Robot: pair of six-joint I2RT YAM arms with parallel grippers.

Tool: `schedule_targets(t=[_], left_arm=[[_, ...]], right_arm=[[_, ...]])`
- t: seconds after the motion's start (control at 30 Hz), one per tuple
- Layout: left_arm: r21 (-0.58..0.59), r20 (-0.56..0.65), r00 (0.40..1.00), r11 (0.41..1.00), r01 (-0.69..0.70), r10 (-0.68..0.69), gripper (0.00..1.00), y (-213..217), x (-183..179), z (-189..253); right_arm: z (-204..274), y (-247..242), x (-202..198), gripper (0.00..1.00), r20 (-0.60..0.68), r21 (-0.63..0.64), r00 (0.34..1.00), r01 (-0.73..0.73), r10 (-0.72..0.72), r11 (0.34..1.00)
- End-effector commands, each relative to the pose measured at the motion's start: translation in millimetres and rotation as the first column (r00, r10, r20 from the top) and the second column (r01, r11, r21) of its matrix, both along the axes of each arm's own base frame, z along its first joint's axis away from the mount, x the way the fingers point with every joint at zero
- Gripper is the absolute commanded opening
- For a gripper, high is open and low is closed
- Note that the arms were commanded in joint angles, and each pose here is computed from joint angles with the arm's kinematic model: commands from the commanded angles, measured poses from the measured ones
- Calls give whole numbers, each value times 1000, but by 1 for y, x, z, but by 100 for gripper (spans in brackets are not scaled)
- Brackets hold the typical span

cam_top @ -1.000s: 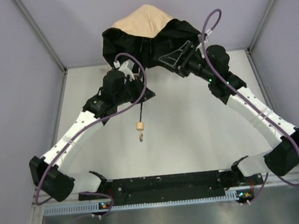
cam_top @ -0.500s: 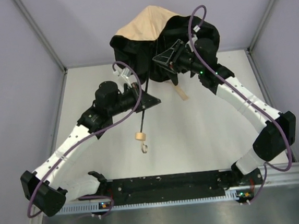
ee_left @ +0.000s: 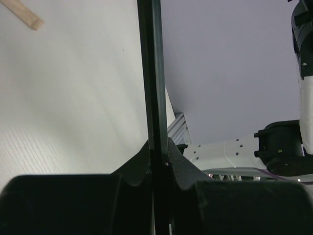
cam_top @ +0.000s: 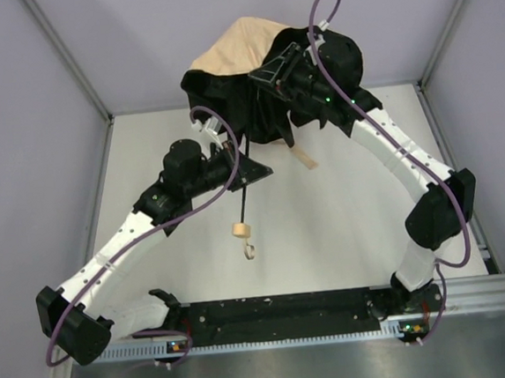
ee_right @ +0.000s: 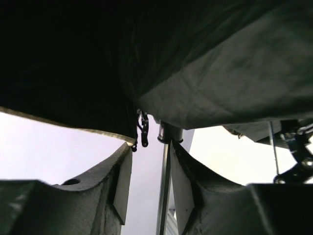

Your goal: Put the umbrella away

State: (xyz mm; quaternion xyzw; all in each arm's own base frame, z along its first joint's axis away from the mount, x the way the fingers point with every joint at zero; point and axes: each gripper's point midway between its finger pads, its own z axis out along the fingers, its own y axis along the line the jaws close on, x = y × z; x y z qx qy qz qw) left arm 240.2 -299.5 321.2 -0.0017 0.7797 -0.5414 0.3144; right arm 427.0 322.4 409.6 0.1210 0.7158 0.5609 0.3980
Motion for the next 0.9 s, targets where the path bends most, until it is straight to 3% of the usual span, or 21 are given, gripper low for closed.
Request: schedule_targets(t=[0.0,0.1,0.27,0.5,0.73,0.87], left_arm=[[-101,208,978,993,56,-34,0,-5,-11,56],[-100,207,978,994,53,-31,0,-6,-10,56],[-85,218,976,996,37,-18,0,-5,-6,59],[-83,219,976,996,39,-20,0,-8,-2,63],[-108,205,978,993,45,-22,0,-8,-5,62],[-118,214,976,991,59,-33,0,-8,-10,68]], right_arm=[[22,-2,18,33,49,11,998,35,-35,999],[15,1,19,29,29,-27,999,16,-15,1000],[0,-12,4,39,18,-29,999,42,-41,999],[-5,-17,-4,38,16,-15,999,50,-50,999],[5,-20,-1,46,-36,143,995,96,-92,985],[3,-22,11,47,-67,157,992,120,-111,980]])
